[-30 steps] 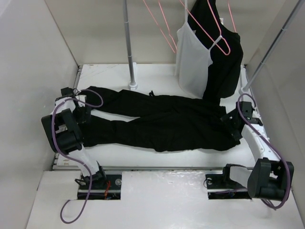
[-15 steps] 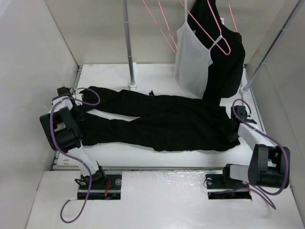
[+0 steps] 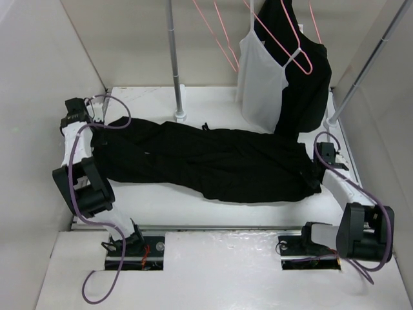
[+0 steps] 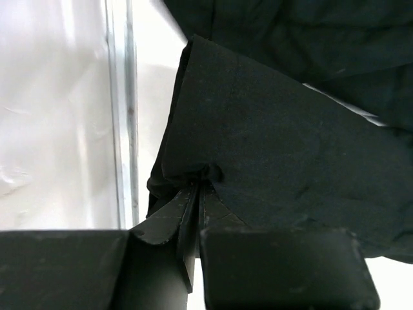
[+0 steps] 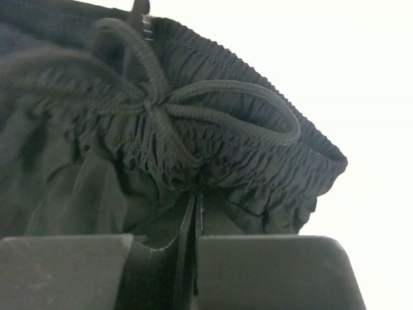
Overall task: Place the trousers on the hanger
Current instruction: Flatten out the trousers at the center of the board.
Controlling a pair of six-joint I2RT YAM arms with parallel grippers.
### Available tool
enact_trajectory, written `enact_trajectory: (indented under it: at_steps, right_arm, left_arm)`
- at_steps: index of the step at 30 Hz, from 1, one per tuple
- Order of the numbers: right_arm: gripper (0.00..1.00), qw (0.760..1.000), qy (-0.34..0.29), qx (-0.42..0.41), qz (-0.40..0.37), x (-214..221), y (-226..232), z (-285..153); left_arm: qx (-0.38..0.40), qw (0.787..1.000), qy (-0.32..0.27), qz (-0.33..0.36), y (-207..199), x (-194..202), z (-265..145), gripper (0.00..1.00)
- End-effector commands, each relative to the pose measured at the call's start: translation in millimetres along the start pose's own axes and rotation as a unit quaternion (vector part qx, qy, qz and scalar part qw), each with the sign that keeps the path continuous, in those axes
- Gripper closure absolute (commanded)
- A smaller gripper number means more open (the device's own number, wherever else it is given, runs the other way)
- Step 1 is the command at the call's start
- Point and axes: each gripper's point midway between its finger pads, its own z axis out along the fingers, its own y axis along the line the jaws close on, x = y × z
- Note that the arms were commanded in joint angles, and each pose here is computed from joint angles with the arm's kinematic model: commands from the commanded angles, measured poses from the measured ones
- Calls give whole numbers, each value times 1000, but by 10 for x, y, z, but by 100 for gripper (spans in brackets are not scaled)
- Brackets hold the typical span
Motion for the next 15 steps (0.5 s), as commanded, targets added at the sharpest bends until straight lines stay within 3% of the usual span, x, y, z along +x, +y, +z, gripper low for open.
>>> enact_trajectory:
  at_steps: [1, 6, 15]
  right_arm:
    - [100, 996, -64, -53, -10, -368, 273, -265]
    - [100, 989, -103, -106, -8, -674, 557, -611]
    - [100, 982, -131, -132, -20, -832, 659, -816]
  left_arm:
    - [-7, 997, -69, 24, -39, -398, -426, 100]
    - [-2, 995, -96, 16, -45, -592, -573, 100]
    - [-12, 991, -131, 24, -10, -760, -796, 100]
